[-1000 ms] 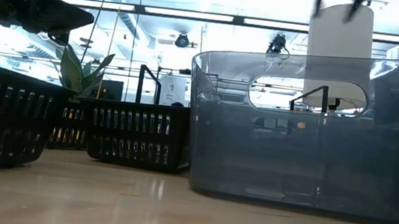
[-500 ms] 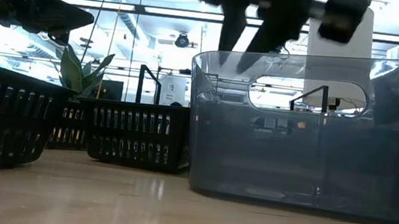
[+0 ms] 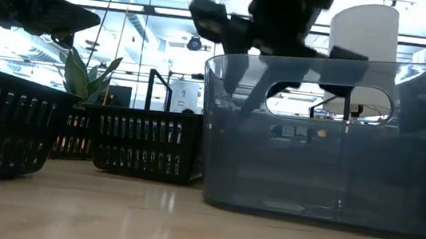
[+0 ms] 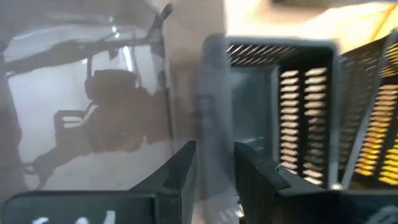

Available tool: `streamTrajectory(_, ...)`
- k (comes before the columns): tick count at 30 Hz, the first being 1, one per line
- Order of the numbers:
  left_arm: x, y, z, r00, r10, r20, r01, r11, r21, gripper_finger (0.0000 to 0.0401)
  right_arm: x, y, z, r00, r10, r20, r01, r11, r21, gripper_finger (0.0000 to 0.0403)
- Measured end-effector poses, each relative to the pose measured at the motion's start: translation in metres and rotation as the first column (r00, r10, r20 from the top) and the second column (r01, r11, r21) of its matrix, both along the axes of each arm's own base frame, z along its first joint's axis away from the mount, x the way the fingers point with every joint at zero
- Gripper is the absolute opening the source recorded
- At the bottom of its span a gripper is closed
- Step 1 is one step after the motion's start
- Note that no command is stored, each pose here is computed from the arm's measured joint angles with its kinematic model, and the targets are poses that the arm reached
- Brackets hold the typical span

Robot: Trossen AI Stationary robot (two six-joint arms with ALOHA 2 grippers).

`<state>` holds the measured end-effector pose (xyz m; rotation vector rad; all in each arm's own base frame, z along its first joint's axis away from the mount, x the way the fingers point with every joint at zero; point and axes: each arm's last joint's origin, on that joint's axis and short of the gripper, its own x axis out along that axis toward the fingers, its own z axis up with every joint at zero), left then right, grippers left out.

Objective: Stack baskets on shelf by color
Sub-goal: Stack the left black bin on top of the right gray stacked bins

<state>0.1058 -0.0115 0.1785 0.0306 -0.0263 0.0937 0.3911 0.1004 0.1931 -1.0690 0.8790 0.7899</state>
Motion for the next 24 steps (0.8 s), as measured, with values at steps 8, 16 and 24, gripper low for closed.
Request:
streamTrajectory(8,0.000,0.000,0.000,1.000,0.000,0.000,0.000,1.000,0.000,0.0032,-0.002,-0.005,-0.004,1.000,0.019,-0.021,-0.019,1.000,0.002,0.0040)
streamTrajectory(16,0.000,0.000,0.000,1.000,0.000,0.000,0.000,1.000,0.000,0.0026,-0.003,-0.008,-0.001,0.999,0.029,-0.038,-0.028,0.999,0.014,0.0013)
streamTrajectory(24,0.000,0.000,0.000,1.000,0.000,0.000,0.000,1.000,0.000,0.0036,-0.015,-0.011,0.041,0.997,0.005,0.078,-0.008,0.999,0.031,0.0006)
